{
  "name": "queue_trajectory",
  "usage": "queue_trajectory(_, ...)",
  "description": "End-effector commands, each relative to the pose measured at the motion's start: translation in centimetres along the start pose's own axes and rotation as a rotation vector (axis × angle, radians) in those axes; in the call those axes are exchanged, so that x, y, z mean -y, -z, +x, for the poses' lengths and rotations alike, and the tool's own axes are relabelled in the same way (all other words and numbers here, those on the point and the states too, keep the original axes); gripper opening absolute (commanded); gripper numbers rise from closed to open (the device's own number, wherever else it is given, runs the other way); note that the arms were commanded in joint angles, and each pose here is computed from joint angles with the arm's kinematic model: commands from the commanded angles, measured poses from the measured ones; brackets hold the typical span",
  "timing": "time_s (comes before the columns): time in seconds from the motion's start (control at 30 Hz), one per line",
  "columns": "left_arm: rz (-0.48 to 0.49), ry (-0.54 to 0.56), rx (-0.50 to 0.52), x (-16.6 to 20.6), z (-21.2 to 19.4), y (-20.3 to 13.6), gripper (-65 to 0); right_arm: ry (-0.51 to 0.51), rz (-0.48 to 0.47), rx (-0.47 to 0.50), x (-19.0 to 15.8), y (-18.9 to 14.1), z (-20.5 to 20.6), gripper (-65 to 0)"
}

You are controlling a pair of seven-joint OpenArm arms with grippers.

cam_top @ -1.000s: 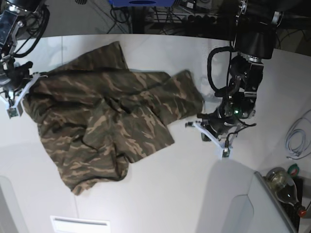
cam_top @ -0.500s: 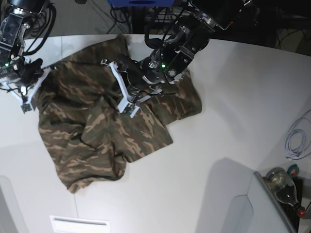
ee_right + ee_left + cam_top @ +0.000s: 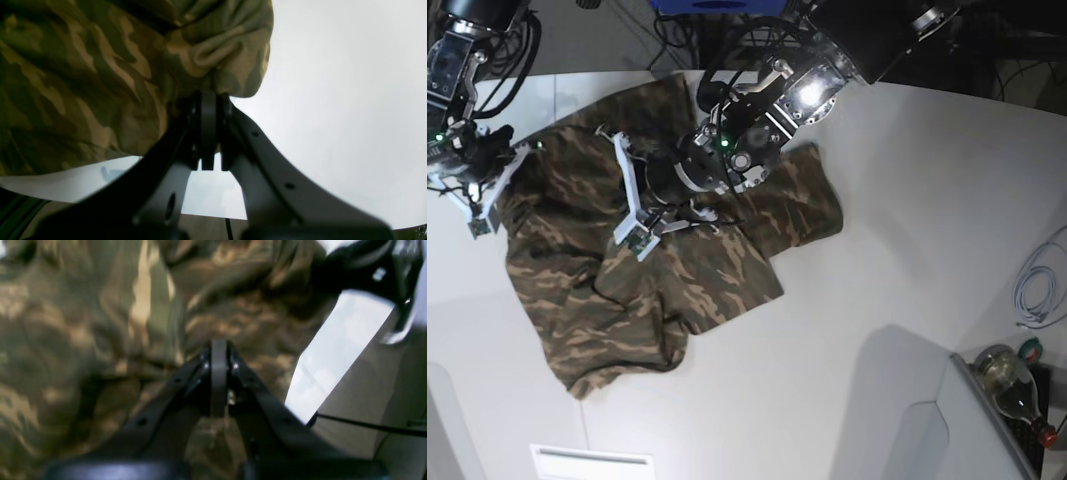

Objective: Layout the t-shirt on the table in an organized manner, then fold the t-shirt properly
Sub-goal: 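Lift the shirt with both grippers and shake it open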

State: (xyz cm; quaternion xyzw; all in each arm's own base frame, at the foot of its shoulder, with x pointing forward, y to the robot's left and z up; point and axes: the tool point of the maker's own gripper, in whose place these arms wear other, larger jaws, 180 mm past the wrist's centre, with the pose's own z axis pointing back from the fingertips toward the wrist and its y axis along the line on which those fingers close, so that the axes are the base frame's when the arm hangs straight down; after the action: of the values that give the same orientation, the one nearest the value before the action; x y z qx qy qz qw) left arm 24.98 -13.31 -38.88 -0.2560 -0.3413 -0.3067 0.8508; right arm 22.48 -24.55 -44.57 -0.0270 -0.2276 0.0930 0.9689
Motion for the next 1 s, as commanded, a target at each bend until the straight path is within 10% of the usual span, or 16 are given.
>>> queue_trajectory(0.0, 0.011, -0.017, 0.051, -0.7, 2.0, 0.2, -49.5, -0.003, -0.017, 0.029, 0.6, -0.4, 0.9, -64.4)
queue_trajectory(0.13, 0.076, -0.158, 0.069, -3.7, 3.5, 1.5, -14.3, -0.003, -0.017, 0.026, 0.6, -0.4, 0.8, -64.4)
queue_trajectory(0.27, 0.097, -0.193, 0.025, -4.8, 3.1, 3.2, -7.6, -0.002, -0.016, 0.024, 0.6, -0.4, 0.8, -64.4)
queue_trajectory(0.57, 0.149, -0.145, -0.065, -7.3, -0.4, 6.9, -20.4, -0.002, -0.016, 0.024, 0.6, -0.4, 0.8, -64.4)
queue_trajectory(0.77, 0.233, -0.192, -0.088, -11.8, -0.4, 6.7, -65.0, -0.11, 0.073, -0.013, -3.6, 0.4, -0.2, -64.4)
queue_trajectory(0.97, 0.374, -0.154, -0.005, -18.3, 4.4, 4.4, -65.0, -0.254, 0.212, -0.035, -10.3, 1.0, -0.7, -64.4)
